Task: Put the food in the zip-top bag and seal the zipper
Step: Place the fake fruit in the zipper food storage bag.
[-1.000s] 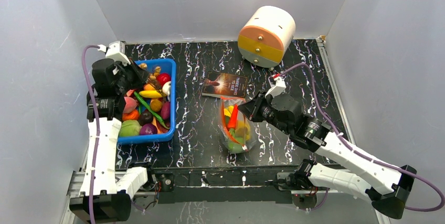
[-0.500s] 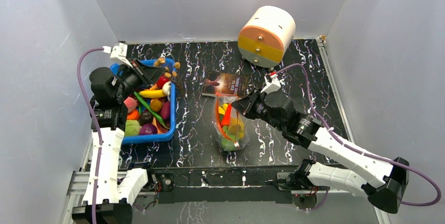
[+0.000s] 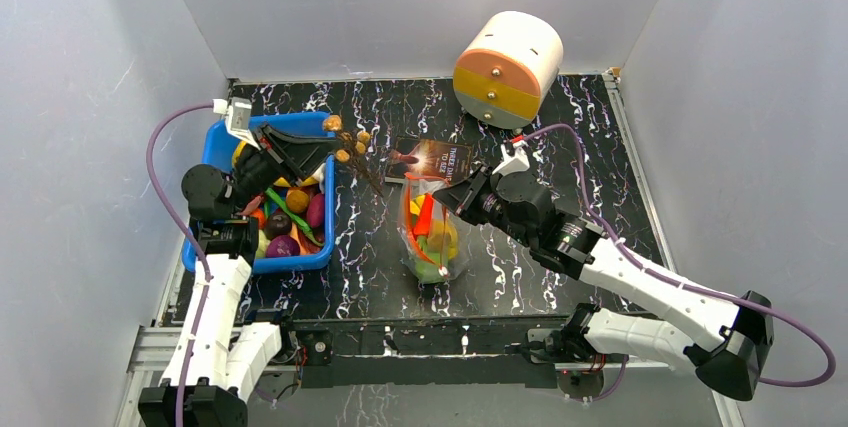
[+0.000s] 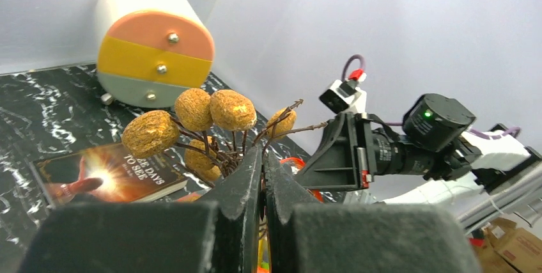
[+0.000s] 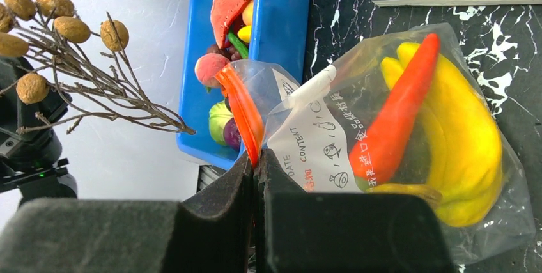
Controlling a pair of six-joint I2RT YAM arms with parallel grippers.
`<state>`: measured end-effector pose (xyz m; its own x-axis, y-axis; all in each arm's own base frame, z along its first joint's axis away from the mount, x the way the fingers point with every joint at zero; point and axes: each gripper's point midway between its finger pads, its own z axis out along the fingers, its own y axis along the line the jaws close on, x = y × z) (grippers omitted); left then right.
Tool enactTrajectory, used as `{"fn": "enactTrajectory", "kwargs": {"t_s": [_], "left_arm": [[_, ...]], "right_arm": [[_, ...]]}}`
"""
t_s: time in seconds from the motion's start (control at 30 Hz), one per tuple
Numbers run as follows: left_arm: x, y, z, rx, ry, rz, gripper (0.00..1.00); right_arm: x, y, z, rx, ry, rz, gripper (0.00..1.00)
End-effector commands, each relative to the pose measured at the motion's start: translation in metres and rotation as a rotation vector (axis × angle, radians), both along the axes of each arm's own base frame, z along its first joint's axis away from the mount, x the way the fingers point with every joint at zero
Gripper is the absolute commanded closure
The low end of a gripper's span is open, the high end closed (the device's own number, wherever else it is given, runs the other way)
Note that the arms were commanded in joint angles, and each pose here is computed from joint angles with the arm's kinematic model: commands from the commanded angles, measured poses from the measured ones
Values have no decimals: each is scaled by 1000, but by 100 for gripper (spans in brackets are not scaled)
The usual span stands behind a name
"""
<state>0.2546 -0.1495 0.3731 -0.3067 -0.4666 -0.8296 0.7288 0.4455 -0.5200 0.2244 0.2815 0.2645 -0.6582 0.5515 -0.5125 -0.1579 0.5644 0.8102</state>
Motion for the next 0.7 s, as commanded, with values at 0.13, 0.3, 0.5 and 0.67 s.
{"fn": "enactTrajectory", "kwargs": {"t_s": [0.13, 0.3, 0.5, 0.67], "left_arm": [[-28, -25, 28, -5, -272, -67, 100], [-32, -43, 24, 4, -313, -101, 100], [-35, -53, 11, 19, -354, -122, 100], [-28, -60, -13, 38, -349, -127, 100]], "right_arm": [[8, 11, 69, 214, -86, -17, 100], [9, 14, 76, 244, -80, -16, 100], [8, 18, 80, 279, -71, -3, 100], [6, 22, 79, 292, -67, 17, 100]]}}
